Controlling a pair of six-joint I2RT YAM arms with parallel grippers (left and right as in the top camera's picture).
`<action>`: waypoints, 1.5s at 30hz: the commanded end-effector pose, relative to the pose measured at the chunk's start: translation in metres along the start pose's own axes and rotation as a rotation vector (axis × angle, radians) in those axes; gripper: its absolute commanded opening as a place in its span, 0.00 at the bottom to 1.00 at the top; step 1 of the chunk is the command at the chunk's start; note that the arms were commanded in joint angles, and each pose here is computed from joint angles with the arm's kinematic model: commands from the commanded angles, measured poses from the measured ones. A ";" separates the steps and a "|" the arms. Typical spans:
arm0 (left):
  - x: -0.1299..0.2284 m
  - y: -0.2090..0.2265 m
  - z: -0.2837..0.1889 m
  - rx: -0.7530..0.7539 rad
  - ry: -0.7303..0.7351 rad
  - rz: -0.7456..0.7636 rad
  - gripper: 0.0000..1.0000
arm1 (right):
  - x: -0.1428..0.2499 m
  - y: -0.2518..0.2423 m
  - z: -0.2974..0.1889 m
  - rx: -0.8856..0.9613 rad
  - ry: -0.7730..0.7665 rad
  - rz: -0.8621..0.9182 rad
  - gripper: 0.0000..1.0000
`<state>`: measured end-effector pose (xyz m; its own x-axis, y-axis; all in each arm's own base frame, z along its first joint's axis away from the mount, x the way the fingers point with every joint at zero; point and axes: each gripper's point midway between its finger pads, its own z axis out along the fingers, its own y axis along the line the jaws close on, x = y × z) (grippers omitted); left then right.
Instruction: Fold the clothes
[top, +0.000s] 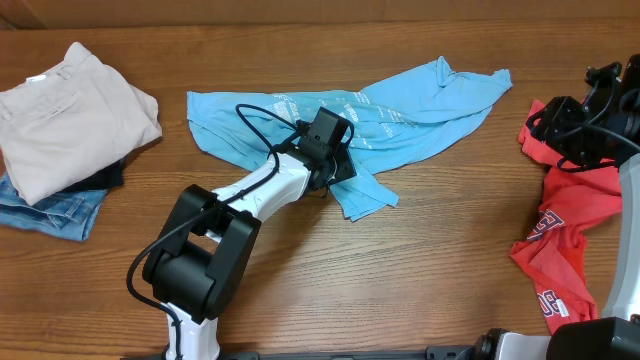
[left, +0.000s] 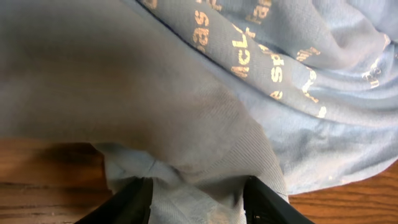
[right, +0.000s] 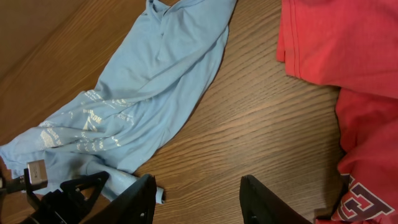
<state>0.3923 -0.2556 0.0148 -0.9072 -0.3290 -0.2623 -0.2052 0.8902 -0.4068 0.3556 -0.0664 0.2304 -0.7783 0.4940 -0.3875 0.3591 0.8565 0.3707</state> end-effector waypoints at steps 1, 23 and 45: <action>-0.007 0.004 0.000 -0.014 -0.034 0.019 0.42 | -0.001 -0.001 -0.003 0.011 -0.014 -0.012 0.47; -0.013 0.014 -0.063 -0.098 -0.072 0.064 0.04 | -0.001 -0.003 -0.003 0.019 -0.017 -0.012 0.47; -0.035 0.207 -0.247 -0.591 -0.152 -0.287 0.04 | 0.022 0.000 0.068 0.026 0.199 -0.015 0.51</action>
<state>0.2925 0.0147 0.1531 -0.7187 -0.5936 -0.3621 -0.6546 0.7532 0.0646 0.3695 -0.0653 0.1798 -0.8318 0.4899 -0.2609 0.3956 0.8530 0.3404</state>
